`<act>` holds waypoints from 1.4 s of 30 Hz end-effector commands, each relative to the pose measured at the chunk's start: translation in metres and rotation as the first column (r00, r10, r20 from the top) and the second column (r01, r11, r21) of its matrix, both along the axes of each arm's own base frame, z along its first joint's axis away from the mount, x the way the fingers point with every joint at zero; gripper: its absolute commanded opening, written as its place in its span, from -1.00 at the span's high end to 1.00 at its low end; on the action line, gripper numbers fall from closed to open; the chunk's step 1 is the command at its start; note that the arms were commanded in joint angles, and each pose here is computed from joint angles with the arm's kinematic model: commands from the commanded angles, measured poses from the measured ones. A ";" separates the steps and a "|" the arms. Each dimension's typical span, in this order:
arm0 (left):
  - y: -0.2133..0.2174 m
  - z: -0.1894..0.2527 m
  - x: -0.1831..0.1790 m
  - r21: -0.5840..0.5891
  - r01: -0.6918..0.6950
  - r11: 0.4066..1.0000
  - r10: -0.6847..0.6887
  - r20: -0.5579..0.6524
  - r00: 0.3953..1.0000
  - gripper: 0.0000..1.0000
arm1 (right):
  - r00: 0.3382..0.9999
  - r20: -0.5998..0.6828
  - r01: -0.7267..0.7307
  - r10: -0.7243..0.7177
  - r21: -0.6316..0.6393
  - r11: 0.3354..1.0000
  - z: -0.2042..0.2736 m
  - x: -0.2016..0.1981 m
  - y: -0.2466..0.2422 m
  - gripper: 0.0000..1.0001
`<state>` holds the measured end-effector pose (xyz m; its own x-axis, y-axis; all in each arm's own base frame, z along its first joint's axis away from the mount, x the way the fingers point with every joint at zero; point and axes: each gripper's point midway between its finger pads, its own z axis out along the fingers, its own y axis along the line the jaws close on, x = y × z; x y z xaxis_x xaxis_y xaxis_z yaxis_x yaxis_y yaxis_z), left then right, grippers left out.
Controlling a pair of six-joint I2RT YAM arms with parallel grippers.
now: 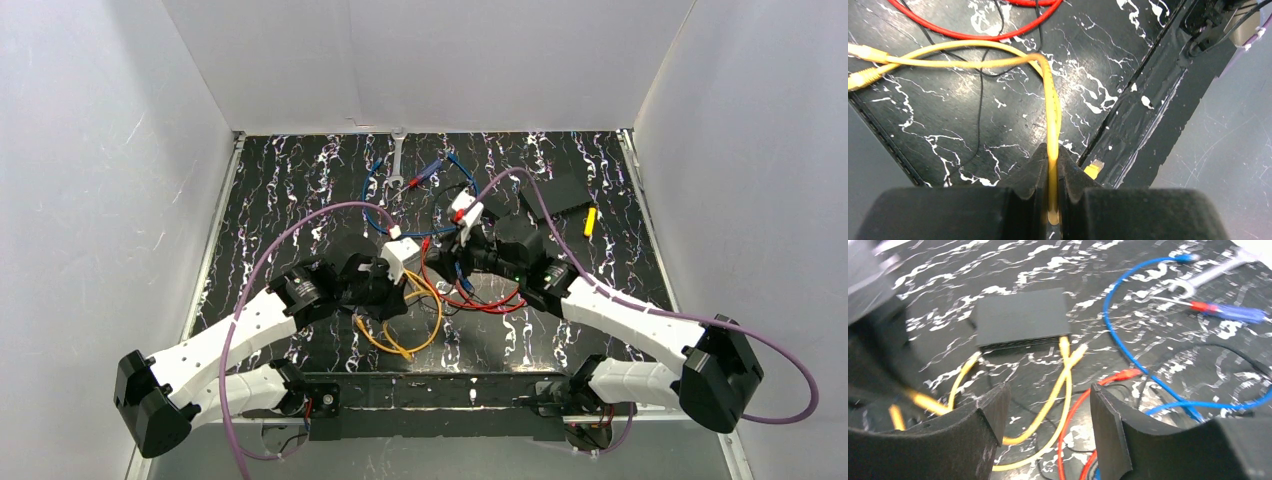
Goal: Insert the plug into the switch port
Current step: Pick up the connector from the center of the board.
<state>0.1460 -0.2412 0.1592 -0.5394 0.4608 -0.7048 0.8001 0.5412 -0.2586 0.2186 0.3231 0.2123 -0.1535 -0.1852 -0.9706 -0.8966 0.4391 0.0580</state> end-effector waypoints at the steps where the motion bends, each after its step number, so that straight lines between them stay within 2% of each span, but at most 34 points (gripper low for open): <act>1: 0.000 -0.005 -0.010 0.001 0.010 1.000 -0.010 -0.024 1.000 1.00 | 0.964 -0.027 0.265 -0.266 -0.037 0.963 0.007 0.047 -0.013 -0.34; 7: -0.002 -0.009 -0.010 0.016 0.019 1.000 -0.018 -0.034 0.999 1.00 | 0.940 -0.109 0.306 -0.322 -0.138 0.942 -0.030 0.068 0.003 -0.31; 25: -0.004 -0.007 -0.009 0.013 0.030 0.999 -0.030 -0.029 0.999 1.00 | 0.913 -0.355 0.158 -0.201 -0.145 0.977 -0.102 0.085 0.087 -0.10; 31: -0.004 -0.004 -0.009 0.006 0.031 1.000 -0.031 -0.025 0.999 1.00 | 0.900 -0.359 0.186 -0.245 -0.190 0.964 -0.125 0.088 0.099 -0.04; 42: -0.005 -0.001 -0.011 -0.007 0.033 0.999 -0.033 -0.020 0.999 1.00 | 0.883 -0.312 0.275 -0.352 -0.265 0.924 -0.154 0.096 0.098 0.25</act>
